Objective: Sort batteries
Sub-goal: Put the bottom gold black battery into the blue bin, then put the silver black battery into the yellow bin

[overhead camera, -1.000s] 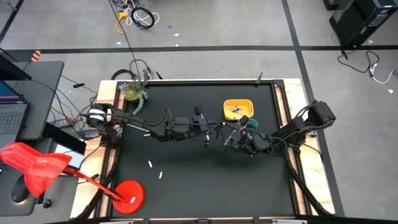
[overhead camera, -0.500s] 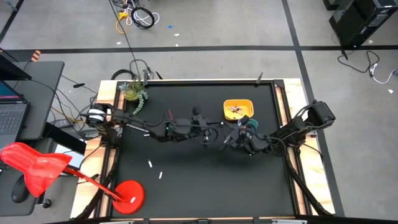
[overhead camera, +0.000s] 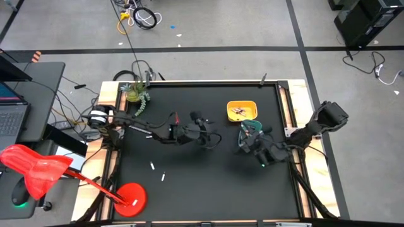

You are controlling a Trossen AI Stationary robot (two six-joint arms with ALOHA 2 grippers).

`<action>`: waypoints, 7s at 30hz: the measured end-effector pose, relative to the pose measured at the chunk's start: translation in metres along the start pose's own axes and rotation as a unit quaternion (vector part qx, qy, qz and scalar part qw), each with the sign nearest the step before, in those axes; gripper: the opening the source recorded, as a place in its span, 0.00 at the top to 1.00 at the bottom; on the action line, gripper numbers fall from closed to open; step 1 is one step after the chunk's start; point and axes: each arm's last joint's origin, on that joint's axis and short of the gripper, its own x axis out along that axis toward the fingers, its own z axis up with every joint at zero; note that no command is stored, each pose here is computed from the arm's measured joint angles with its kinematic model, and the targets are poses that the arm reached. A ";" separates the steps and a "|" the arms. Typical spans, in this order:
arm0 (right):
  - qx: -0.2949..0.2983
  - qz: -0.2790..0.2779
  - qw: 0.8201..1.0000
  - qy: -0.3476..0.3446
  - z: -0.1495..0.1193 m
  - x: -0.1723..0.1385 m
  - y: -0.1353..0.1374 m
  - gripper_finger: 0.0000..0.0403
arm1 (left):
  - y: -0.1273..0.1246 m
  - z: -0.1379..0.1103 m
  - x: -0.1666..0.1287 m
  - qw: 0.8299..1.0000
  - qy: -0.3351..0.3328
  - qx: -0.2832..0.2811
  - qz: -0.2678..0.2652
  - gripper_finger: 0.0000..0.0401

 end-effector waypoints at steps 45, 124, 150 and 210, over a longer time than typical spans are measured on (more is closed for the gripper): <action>-0.088 0.243 0.942 0.214 0.154 0.162 -0.096 0.88 | 0.022 0.022 -0.060 0.992 -0.099 0.045 -0.064 0.67; 0.030 0.410 0.904 -0.114 0.003 0.100 0.031 0.73 | 0.057 -0.141 -0.148 0.850 0.466 -0.236 0.075 0.67; 0.039 0.424 0.897 -0.121 0.003 0.107 0.028 0.73 | 0.047 -0.173 -0.146 0.850 0.464 -0.251 0.004 0.70; 0.224 0.440 0.841 -0.220 -0.002 0.132 0.057 0.66 | 0.041 -0.023 -0.093 0.971 -0.107 -0.152 -0.153 1.00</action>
